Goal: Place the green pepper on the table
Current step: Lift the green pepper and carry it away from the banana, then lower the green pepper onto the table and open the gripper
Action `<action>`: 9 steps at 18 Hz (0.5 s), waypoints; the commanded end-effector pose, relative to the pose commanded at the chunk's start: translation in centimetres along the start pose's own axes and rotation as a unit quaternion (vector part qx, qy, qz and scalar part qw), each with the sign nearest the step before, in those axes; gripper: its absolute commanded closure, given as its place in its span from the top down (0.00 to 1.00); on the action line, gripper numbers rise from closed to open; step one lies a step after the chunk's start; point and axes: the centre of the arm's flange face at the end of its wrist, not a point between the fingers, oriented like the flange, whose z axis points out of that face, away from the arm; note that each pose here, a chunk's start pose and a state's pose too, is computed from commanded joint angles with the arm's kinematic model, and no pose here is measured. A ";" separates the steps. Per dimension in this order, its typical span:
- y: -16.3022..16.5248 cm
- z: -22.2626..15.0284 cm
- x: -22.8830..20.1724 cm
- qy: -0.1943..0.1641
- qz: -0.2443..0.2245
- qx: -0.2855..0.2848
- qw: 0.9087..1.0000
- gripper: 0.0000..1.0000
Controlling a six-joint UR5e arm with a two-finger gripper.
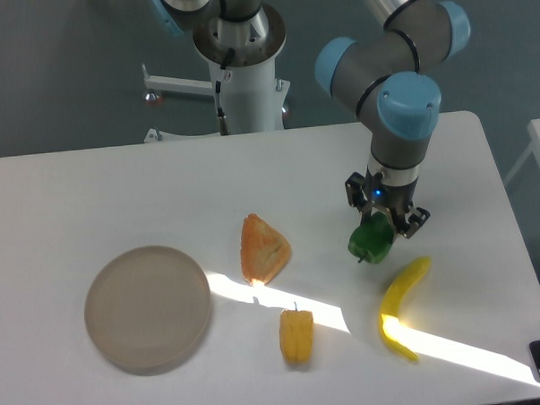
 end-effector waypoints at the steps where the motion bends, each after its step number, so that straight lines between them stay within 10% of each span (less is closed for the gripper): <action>1: 0.6 0.8 0.2 0.002 0.016 0.000 1.000 0.32; 9: 6.2 4.6 1.2 0.020 0.079 0.109 0.991 0.32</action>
